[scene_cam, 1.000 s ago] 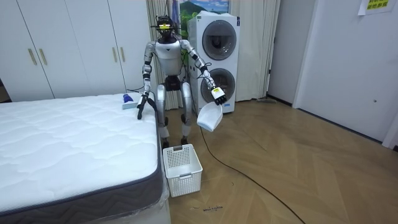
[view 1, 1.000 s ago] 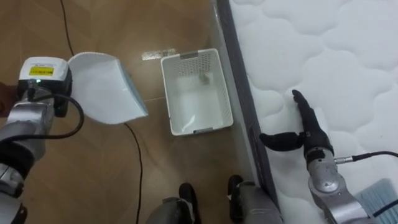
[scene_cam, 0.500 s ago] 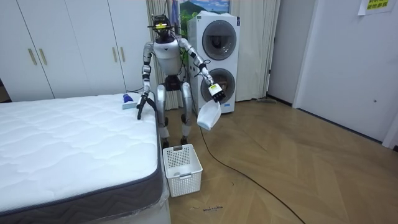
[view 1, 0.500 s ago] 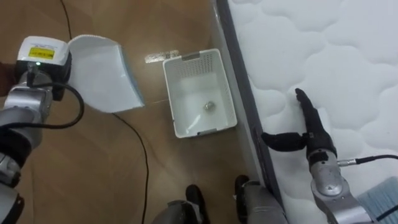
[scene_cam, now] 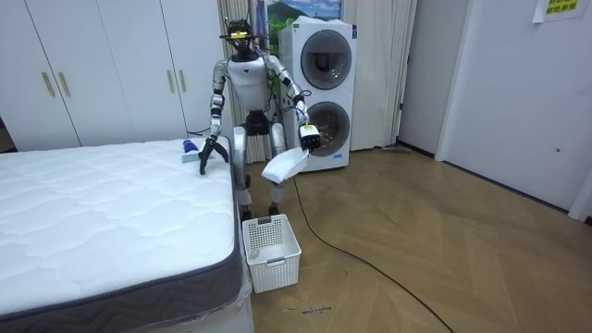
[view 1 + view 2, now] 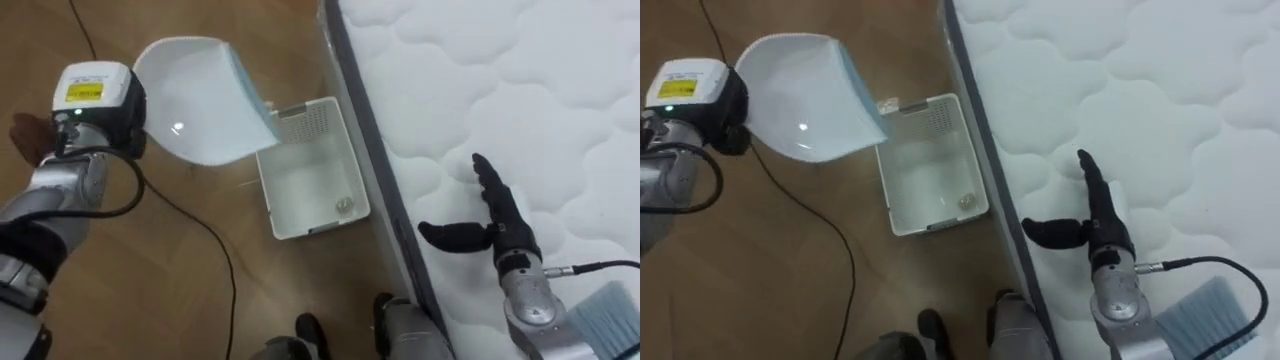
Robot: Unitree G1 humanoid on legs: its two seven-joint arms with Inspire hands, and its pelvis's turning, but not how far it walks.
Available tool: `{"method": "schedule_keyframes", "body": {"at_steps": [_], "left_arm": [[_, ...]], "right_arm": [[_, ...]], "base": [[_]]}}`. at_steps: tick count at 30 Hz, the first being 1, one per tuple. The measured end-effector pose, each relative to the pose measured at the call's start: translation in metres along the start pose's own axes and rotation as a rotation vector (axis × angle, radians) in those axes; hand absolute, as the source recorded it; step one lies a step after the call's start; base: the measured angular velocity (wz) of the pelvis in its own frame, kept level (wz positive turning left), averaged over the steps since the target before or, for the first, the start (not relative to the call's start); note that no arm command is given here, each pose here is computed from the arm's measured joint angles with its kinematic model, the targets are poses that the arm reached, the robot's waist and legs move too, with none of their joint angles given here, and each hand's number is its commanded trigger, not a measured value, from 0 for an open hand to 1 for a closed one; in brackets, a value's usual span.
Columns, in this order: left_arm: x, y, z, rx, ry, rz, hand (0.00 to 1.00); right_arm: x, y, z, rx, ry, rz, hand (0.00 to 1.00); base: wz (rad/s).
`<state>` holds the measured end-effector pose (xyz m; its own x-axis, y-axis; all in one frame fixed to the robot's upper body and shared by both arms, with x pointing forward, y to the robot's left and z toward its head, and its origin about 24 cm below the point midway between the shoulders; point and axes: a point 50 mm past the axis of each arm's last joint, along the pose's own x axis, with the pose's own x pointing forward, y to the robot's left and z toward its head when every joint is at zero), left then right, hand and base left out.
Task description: Clean bed
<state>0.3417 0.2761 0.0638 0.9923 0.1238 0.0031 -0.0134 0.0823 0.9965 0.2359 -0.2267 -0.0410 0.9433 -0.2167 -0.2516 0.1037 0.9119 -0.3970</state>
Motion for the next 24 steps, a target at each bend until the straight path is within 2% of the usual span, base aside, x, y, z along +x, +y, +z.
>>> {"method": "schedule_keyframes", "body": {"at_steps": [5,8,10,16,19,22,24], "left_arm": [[-0.032,-0.015,-0.009,-0.145,-0.015,0.048,1.0],[-0.058,-0.04,-0.011,-0.233,0.015,0.027,1.0],[-0.074,-0.059,0.001,-0.325,0.015,-0.014,1.0],[-0.09,-0.08,0.035,-0.568,0.012,-0.058,1.0],[-0.108,-0.089,0.042,-0.646,0.03,-0.081,1.0],[-0.116,-0.09,0.048,-0.722,0.044,-0.064,1.0],[-0.117,-0.092,0.057,-0.793,0.05,-0.07,1.0]], "right_arm": [[-0.007,-0.01,-0.019,0.007,0.072,-0.048,0.0],[-0.008,-0.016,-0.023,0.017,0.092,-0.079,0.0],[-0.013,-0.016,-0.029,0.03,0.115,-0.098,0.0],[-0.023,-0.012,-0.025,0.064,0.084,-0.118,0.0],[-0.026,-0.007,-0.02,0.096,0.064,-0.115,0.0],[-0.022,0.005,-0.009,0.149,0.039,-0.101,0.0],[-0.024,0.006,-0.013,0.153,0.055,-0.108,0.0]], "base": [[-0.85],[-0.87],[-0.47],[-0.65],[-1.47],[-2.38],[-1.64]]}}
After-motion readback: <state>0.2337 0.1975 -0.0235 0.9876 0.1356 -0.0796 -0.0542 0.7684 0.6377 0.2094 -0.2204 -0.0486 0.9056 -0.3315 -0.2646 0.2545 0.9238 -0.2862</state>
